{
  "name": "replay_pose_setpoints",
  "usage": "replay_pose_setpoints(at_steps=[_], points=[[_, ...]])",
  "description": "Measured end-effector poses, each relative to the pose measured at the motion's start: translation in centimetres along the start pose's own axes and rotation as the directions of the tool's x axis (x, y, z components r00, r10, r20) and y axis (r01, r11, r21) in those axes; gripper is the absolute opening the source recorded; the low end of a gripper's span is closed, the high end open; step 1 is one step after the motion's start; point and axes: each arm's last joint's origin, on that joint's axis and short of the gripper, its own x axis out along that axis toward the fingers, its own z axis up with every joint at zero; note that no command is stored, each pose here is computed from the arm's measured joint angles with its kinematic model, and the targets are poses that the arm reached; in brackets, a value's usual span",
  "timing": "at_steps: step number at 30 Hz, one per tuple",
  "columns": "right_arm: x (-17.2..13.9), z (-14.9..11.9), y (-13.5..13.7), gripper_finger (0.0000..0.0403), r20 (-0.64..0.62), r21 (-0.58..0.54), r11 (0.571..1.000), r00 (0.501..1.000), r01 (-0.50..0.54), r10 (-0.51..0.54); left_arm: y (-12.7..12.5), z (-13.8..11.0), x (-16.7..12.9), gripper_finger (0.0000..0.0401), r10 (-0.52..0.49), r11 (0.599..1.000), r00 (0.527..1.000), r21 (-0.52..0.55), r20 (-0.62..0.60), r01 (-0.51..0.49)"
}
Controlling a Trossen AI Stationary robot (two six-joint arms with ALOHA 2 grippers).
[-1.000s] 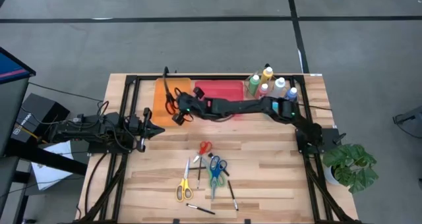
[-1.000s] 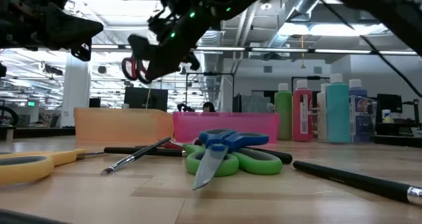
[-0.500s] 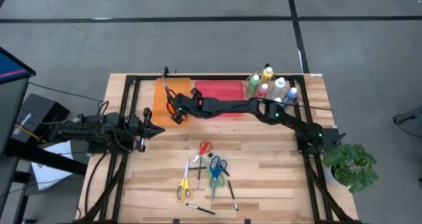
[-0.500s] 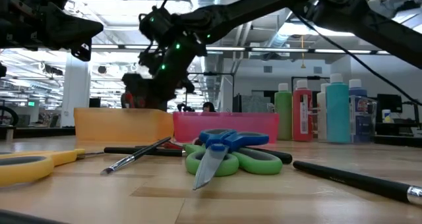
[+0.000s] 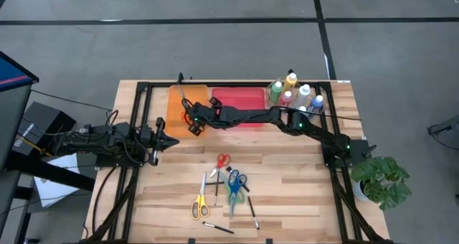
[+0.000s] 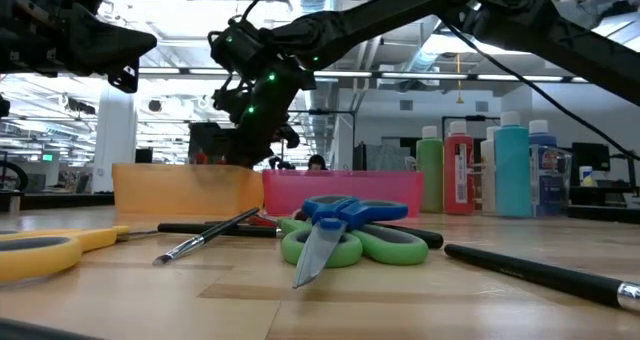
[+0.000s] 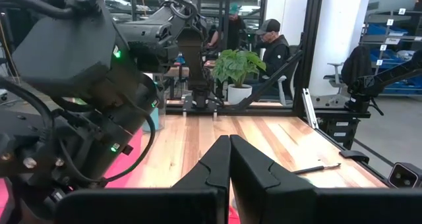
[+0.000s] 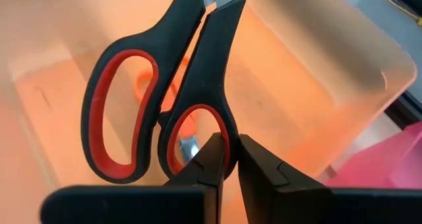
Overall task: Pick & Place Paint Supplies
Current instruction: Put the black scissors into the orange bin, then put the black paintbrush into the pink bin
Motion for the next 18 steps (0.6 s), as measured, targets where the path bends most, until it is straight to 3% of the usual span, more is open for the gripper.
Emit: replay_pose_setpoints(at_steps=[10, 18], points=[[0.02, -0.12, -0.08, 0.0046, -0.013, -0.006, 1.0, 1.0, 0.004, -0.004, 0.0, 0.0, 0.0, 0.0002, 0.0, 1.0, 1.0, 0.0, 0.0, 0.0], [0.19, 0.02, -0.45, 0.0104, -0.01, -0.022, 1.0, 1.0, 0.008, -0.008, 0.0, 0.0, 0.0, 0.0002, 0.0, 1.0, 1.0, 0.0, 0.0, 0.0]])
